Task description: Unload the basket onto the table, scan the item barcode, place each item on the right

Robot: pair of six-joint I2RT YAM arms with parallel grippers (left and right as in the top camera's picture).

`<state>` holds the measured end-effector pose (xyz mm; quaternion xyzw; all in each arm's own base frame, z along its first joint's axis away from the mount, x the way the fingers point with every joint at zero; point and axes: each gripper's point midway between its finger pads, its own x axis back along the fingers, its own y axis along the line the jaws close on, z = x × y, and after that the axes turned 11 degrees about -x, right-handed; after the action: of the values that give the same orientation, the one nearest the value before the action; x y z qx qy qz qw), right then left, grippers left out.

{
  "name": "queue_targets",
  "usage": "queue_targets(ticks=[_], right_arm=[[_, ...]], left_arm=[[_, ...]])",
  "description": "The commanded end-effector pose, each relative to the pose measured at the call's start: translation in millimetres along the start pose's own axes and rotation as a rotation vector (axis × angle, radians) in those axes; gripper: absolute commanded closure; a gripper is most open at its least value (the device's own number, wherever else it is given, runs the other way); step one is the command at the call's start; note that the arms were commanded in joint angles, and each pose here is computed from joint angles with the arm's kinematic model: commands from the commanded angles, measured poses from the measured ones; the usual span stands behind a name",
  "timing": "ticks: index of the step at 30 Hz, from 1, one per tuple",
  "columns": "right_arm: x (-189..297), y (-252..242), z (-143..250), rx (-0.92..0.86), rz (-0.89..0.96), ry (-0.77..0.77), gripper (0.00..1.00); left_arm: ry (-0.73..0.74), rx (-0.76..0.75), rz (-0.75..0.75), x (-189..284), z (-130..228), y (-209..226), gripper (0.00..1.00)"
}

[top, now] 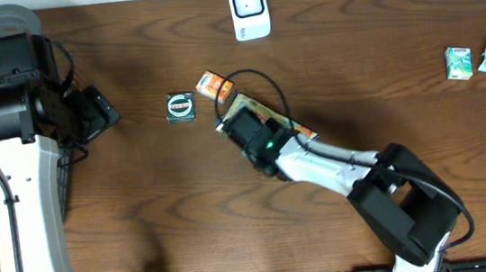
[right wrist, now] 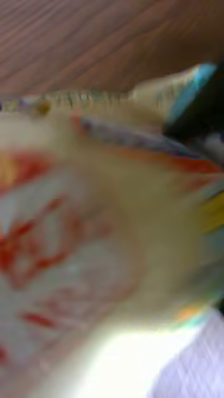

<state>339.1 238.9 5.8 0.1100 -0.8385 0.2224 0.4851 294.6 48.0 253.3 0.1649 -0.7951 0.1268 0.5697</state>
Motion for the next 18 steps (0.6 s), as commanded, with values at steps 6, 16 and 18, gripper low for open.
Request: queue_targets(ticks=[6, 16, 18], right_arm=[[-14.5, -1.8, 53.7, -0.146, -0.242, 0.336, 0.99], [88.7, 21.8, -30.2, -0.336, -0.963, 0.375, 0.99], [112.0, 20.6, -46.4, -0.379, -1.155, 0.339, 0.99]], left_arm=[[0.011, 0.006, -0.01, -3.0, 0.7, 1.8, 0.02], [0.011, 0.006, -0.01, -3.0, 0.7, 1.8, 0.02], [0.011, 0.006, -0.01, -3.0, 0.7, 1.7, 0.02]])
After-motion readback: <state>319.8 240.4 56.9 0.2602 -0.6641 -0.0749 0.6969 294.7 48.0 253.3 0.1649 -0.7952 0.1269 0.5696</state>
